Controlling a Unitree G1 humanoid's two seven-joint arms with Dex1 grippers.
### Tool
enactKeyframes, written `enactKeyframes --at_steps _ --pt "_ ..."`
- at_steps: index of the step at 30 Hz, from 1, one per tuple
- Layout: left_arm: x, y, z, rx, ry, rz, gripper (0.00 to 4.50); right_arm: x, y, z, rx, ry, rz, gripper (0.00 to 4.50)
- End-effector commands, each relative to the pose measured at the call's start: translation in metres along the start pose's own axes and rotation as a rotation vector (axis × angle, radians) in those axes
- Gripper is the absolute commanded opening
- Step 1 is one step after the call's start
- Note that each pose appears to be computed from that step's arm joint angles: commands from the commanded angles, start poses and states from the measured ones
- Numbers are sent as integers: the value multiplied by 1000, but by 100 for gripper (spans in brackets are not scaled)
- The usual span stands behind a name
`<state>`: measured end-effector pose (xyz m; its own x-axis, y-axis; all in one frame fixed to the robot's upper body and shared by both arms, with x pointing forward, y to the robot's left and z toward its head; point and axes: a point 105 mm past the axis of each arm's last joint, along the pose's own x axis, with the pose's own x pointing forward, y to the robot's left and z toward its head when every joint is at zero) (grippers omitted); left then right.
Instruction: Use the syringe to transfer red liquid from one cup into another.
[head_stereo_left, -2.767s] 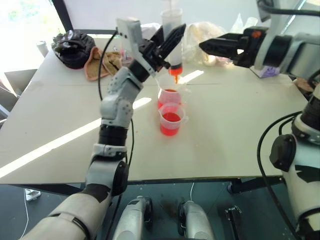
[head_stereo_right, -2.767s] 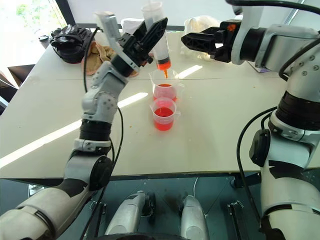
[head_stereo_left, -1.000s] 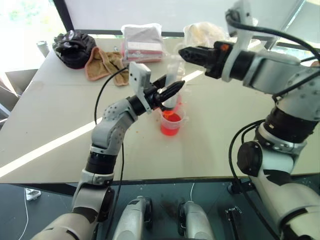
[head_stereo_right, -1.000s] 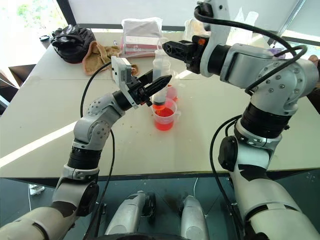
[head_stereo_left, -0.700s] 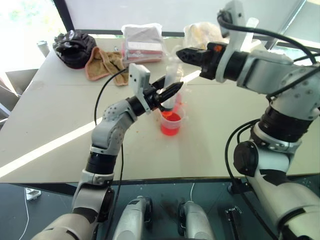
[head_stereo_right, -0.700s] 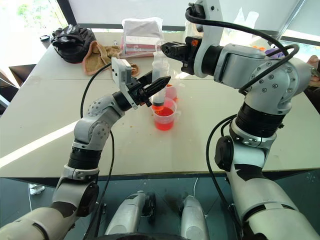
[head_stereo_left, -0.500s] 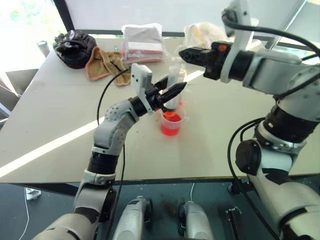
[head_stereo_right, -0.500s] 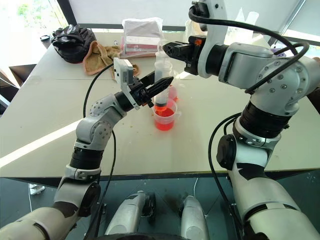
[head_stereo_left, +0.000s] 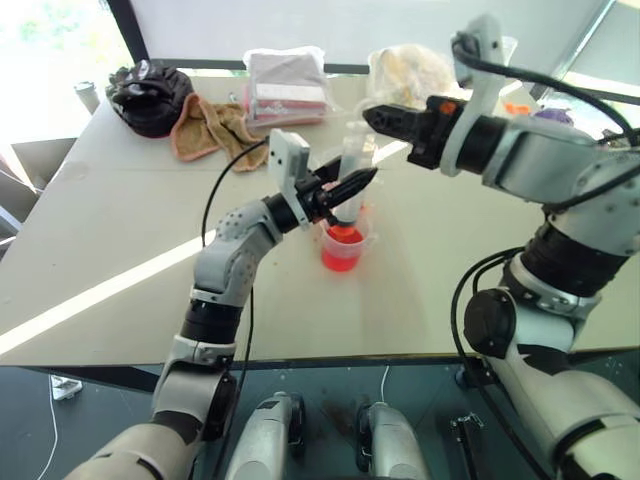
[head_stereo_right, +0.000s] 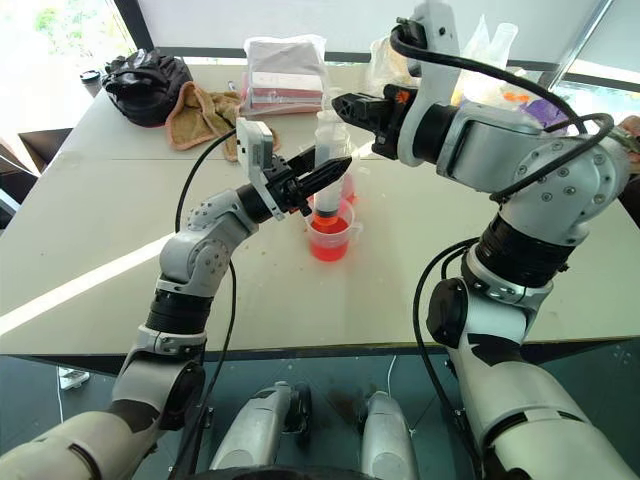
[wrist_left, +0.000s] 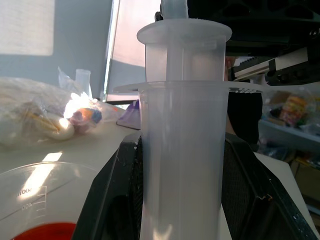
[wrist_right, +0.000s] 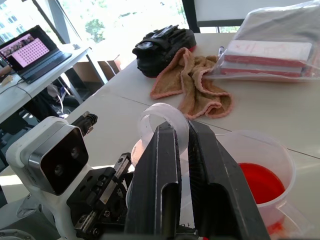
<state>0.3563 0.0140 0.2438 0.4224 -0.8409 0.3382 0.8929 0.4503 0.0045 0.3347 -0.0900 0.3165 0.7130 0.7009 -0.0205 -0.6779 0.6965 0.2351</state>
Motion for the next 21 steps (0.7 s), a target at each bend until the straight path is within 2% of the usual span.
enactKeyframes --at_steps 1,13,20,21 --pt "19 -15 35 69 -112 -65 146 9 39 -23 -9 100 216 8" --pt "22 -18 44 77 -131 -76 146 10 30 -45 73 169 208 8" --pt "19 -18 42 79 -123 -72 146 6 36 -39 38 153 237 8" --pt "19 -18 42 79 -122 -70 146 5 36 -37 29 151 236 41"
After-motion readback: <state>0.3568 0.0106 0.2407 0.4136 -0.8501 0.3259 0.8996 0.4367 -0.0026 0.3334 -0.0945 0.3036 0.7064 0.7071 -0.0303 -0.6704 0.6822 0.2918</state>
